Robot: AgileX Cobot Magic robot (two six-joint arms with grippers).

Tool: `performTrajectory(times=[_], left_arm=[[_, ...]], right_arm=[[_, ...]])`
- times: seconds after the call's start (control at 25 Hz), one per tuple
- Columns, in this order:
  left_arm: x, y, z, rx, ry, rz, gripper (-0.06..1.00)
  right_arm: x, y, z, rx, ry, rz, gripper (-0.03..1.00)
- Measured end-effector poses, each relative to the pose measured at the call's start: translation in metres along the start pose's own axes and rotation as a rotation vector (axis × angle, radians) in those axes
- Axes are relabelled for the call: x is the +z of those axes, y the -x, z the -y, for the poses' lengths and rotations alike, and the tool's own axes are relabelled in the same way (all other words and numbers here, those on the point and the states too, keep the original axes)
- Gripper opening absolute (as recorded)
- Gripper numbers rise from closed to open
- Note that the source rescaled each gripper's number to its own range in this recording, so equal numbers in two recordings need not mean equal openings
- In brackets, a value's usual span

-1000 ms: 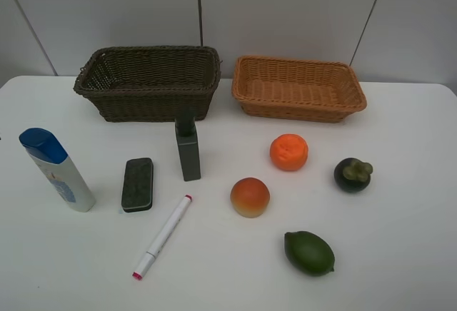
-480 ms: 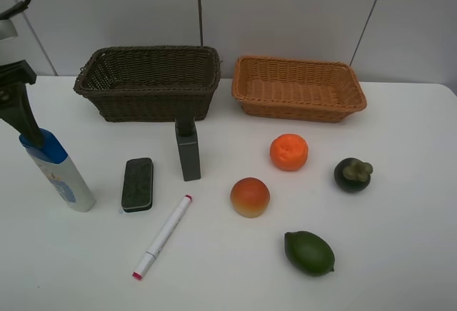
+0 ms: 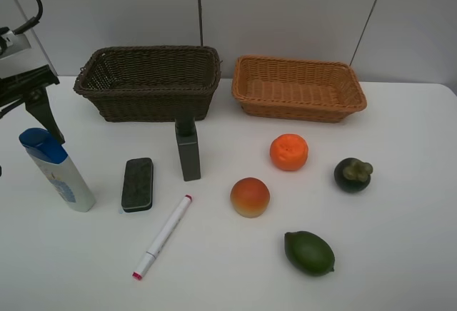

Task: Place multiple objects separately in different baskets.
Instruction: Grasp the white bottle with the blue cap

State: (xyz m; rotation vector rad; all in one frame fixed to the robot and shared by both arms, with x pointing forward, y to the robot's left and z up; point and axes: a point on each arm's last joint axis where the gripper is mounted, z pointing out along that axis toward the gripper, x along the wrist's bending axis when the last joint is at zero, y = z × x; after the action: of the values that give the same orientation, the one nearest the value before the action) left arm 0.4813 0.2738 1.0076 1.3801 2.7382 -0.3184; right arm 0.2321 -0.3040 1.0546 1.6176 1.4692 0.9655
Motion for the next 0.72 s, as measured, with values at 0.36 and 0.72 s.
performTrajectory(times=[0.36,0.72], left_arm=[[0.015,0.008,-0.017,-0.064,0.053,0.030,0.89],[0.031,0.010,-0.023,-0.081,0.004,0.000,0.89]], right_arm=[[0.000,0.000,0.000,0.000,0.000,0.000,1.00],[0.000,0.000,0.000,0.000,0.000,0.000,1.00]])
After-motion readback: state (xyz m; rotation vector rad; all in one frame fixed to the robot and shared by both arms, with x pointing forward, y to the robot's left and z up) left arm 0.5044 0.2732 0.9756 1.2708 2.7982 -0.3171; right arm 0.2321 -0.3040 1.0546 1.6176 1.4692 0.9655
